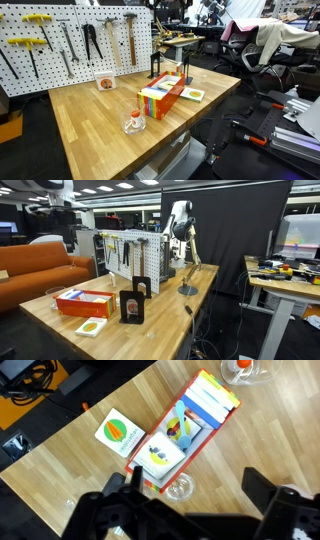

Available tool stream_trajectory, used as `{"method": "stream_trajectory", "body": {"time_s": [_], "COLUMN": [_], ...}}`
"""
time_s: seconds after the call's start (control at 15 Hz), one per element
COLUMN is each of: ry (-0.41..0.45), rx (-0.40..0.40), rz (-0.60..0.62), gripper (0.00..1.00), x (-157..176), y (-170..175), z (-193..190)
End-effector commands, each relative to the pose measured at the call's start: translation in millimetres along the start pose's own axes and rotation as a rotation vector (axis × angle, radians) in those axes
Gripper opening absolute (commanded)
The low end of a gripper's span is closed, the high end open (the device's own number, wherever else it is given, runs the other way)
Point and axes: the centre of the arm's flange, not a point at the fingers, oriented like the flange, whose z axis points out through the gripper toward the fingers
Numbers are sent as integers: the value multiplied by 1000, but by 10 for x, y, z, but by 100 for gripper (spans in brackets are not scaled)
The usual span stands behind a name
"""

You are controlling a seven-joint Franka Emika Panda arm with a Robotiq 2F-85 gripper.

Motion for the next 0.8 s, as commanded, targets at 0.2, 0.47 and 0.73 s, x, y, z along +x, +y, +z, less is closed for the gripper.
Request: {"method": "stream_trajectory", "body": {"time_s": [0.2,0.47,0.73], "ry": [-59,-65,-60], "rx": [-84,-89,-87], "rz": [175,183,183], "gripper": [100,100,100], "x": [327,352,338], "y": [-147,-191,-176], "z": [792,844,808]}}
